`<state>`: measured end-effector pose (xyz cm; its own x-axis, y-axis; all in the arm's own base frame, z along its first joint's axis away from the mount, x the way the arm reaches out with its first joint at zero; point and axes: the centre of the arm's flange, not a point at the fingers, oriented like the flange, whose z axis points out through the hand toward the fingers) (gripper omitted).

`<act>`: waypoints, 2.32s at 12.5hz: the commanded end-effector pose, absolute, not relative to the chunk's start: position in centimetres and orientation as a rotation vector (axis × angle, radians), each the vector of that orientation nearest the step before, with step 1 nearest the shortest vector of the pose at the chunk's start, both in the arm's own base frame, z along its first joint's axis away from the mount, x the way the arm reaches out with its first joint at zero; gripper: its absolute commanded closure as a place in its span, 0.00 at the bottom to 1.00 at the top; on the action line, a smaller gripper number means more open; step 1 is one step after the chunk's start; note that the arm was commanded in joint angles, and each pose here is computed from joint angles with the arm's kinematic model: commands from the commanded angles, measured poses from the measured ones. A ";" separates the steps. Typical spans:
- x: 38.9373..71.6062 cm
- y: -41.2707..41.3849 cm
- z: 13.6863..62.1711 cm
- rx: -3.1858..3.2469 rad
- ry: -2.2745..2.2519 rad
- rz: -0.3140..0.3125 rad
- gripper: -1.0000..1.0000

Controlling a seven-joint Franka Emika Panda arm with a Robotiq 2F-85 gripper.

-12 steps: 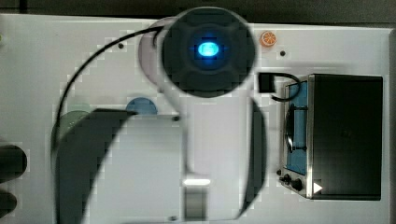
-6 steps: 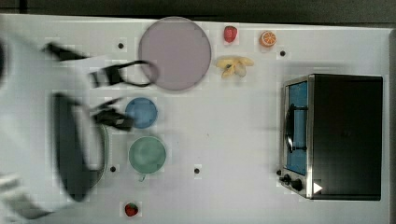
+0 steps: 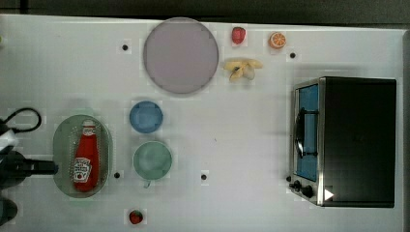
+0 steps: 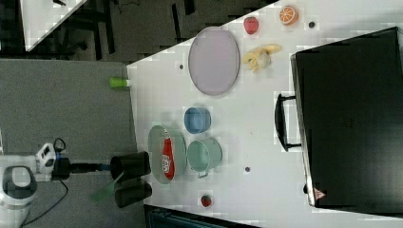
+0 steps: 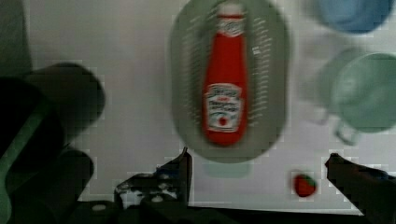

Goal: Pick ketchup from strainer and place it on the table

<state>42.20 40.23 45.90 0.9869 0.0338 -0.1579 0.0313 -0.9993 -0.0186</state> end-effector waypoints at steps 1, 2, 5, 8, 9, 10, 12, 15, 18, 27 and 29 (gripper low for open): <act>43.3 39.0 40.1 -3.106 0.187 0.261 0.00; 42.8 39.2 38.0 -3.103 0.188 0.238 0.00; 41.4 39.2 31.9 -3.089 0.112 0.154 0.00; 40.5 39.2 27.2 -3.009 0.129 0.122 0.00; 40.4 39.2 25.9 -2.991 0.146 0.129 0.00; 40.3 39.1 24.6 -2.980 0.164 0.147 0.00; 40.2 38.8 22.4 -2.979 0.188 0.196 0.00; 40.2 38.4 19.6 -2.973 0.197 0.240 0.00; 40.3 38.4 17.3 -2.935 0.216 0.240 0.00; 40.3 39.3 19.7 -2.952 0.167 0.160 0.39; 40.7 39.4 23.3 -2.984 0.154 0.110 0.39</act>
